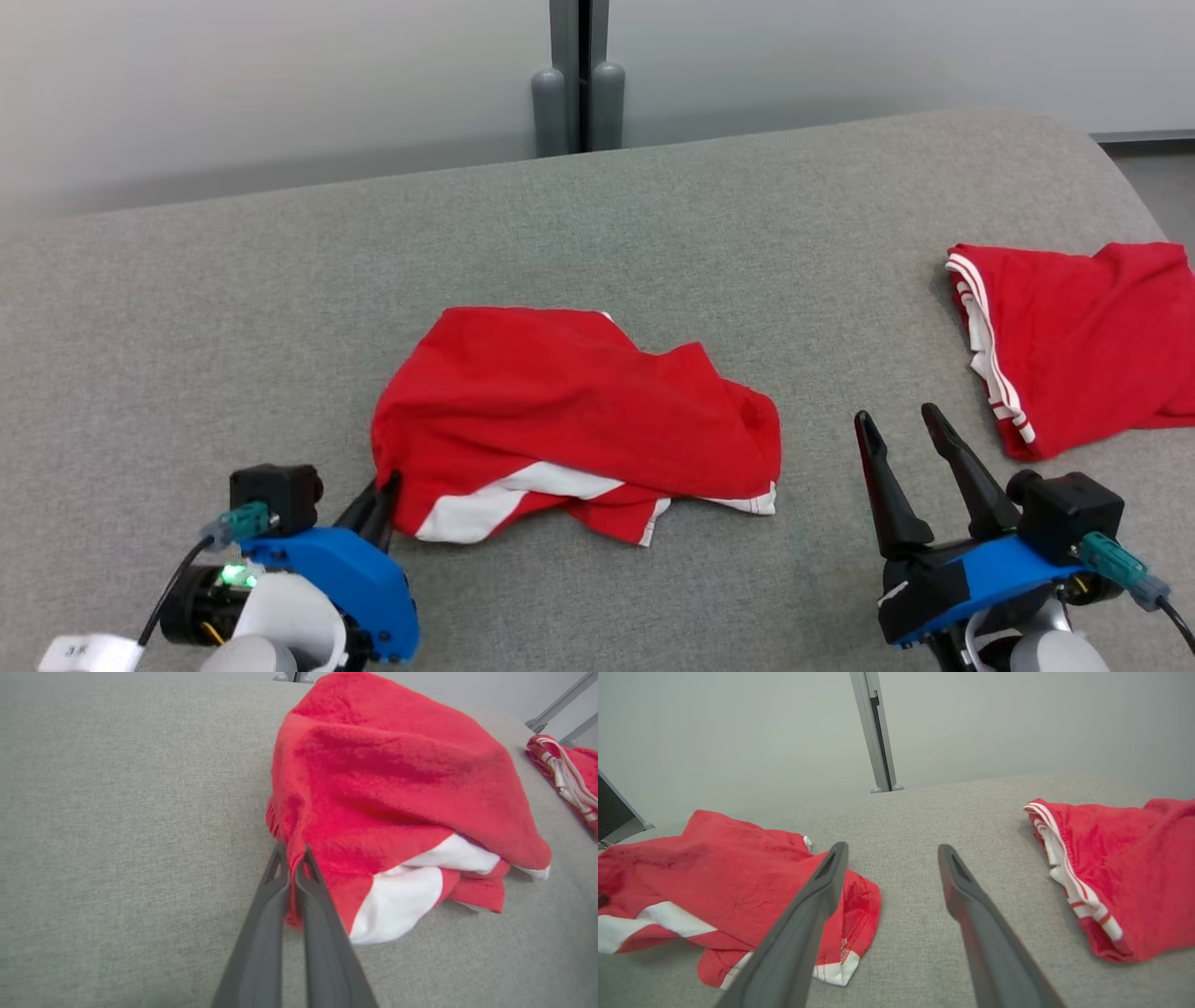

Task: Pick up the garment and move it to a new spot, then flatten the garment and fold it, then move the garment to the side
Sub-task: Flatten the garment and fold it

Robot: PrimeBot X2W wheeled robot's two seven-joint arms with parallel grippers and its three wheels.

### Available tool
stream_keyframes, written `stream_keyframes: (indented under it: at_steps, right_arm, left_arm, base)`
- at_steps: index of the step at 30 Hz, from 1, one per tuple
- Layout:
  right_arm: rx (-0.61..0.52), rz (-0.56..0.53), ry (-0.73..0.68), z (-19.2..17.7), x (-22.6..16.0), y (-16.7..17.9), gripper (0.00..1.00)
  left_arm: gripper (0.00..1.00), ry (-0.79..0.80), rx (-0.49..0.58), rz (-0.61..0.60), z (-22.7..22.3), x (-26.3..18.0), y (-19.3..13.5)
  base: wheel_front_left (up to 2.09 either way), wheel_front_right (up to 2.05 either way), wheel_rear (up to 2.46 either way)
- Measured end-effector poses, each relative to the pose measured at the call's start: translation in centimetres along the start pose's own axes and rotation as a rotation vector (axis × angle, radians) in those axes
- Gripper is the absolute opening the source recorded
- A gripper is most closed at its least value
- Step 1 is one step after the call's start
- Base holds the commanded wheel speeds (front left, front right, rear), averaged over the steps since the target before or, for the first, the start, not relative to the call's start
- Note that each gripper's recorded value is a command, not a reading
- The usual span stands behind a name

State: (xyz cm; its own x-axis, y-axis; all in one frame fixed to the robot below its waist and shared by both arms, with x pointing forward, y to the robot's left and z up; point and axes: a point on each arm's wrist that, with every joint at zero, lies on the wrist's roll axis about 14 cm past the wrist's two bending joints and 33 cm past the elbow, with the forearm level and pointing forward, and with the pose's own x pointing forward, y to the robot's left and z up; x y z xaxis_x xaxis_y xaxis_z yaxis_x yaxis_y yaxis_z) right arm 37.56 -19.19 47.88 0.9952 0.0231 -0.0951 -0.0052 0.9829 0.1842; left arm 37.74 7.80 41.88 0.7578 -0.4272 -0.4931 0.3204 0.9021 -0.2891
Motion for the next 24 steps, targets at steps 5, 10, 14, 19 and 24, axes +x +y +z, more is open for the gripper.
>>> stream_keyframes:
  at_steps: [5, 10, 14, 19, 24]
  right_arm:
    - [0.000, -0.014, 0.001, -0.1, 0.6, -0.5, 1.00]
    - [-0.001, -0.039, 0.012, -0.6, 0.7, -1.4, 1.00]
    - [0.003, -0.054, 0.016, -0.9, 0.7, -1.9, 1.00]
    - [0.006, -0.053, 0.011, -0.8, 1.1, -1.9, 1.00]
    - [0.009, -0.028, -0.008, -0.3, 1.6, -1.1, 1.00]
  left_arm:
    - [0.00, 0.018, 0.082, 0.043, 0.8, 4.2, 1.9]
    - [0.00, 0.019, 0.124, 0.080, 1.5, 7.3, 3.5]
    - [0.00, -0.002, 0.149, 0.091, 2.1, 8.7, 4.1]
    - [1.00, -0.046, 0.133, 0.070, 2.3, 9.2, 3.5]
    - [1.00, -0.148, 0.088, 0.055, 3.2, 7.8, 3.0]
  base:
    - [0.00, 0.00, 0.00]
    - [0.00, 0.00, 0.00]
    - [0.00, 0.00, 0.00]
    - [0.00, 0.00, 0.00]
    - [0.00, 0.00, 0.00]
